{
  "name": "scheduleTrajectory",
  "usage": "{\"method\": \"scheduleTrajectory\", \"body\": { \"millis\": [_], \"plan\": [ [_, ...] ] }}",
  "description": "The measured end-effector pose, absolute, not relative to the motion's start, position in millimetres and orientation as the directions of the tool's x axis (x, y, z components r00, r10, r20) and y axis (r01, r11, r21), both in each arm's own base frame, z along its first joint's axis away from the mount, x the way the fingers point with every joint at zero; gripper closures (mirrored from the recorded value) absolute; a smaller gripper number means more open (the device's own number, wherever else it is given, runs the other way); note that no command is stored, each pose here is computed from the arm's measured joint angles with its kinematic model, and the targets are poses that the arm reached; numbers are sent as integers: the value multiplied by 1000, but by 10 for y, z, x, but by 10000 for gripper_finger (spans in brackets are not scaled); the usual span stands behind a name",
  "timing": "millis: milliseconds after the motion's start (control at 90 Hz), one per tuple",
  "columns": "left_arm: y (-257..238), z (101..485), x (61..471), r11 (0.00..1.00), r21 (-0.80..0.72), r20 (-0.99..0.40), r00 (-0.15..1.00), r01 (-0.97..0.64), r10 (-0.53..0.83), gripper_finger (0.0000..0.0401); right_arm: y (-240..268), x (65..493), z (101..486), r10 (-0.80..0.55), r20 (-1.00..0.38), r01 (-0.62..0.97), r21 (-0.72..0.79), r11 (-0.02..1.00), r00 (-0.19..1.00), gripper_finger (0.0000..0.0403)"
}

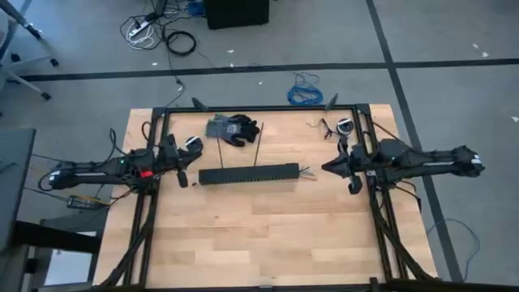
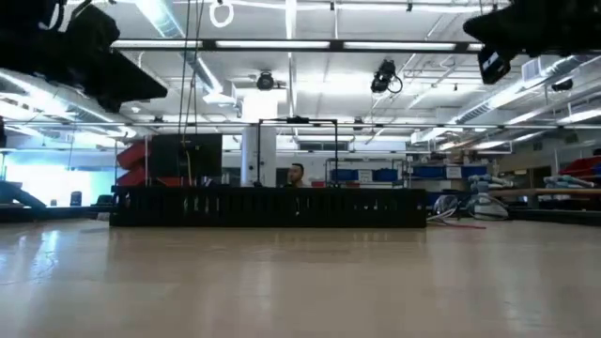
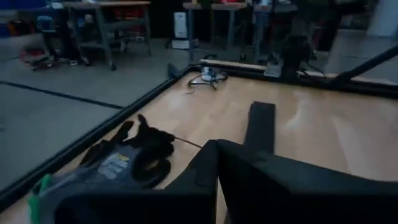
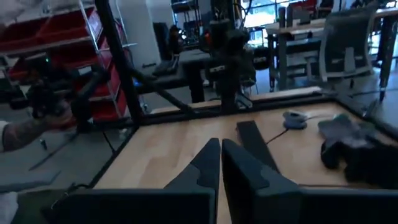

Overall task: Ziptie cables
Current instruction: Return to Home Position

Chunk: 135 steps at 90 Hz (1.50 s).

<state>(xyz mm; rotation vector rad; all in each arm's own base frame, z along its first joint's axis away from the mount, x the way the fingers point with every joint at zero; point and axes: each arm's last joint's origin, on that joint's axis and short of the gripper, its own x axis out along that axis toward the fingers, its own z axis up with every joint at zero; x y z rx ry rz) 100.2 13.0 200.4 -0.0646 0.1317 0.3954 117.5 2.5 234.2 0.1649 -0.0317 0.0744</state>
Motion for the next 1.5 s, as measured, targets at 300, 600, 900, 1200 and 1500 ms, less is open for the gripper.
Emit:
{"method": "scheduleTrajectory", "body": {
  "millis": [300, 600, 900, 1200, 1500],
  "plan": [
    [152, 1869, 1004, 884, -47, -157, 877, -466, 454, 401, 33, 1200, 1932, 102, 75, -114, 186, 976, 992, 385],
    [153, 1603, 1043, 881, -65, -153, 877, -468, 455, 401, 33, 1191, 1770, 102, 81, -117, 199, 973, 991, 384],
    [157, 1592, 1038, 878, -27, -164, 868, -478, 468, 401, 33, 1192, 1703, 102, 13, -103, 157, 982, 995, 384],
    [134, 1583, 1047, 920, 15, -179, 904, -393, 389, 401, 33, 1190, 1608, 102, -83, -91, 126, 988, 991, 384],
    [29, 1516, 1077, 1000, -10, -183, 983, -27, 25, 401, 33, 1189, 1605, 102, -87, -96, 67, 993, 991, 384]
  ]
}}
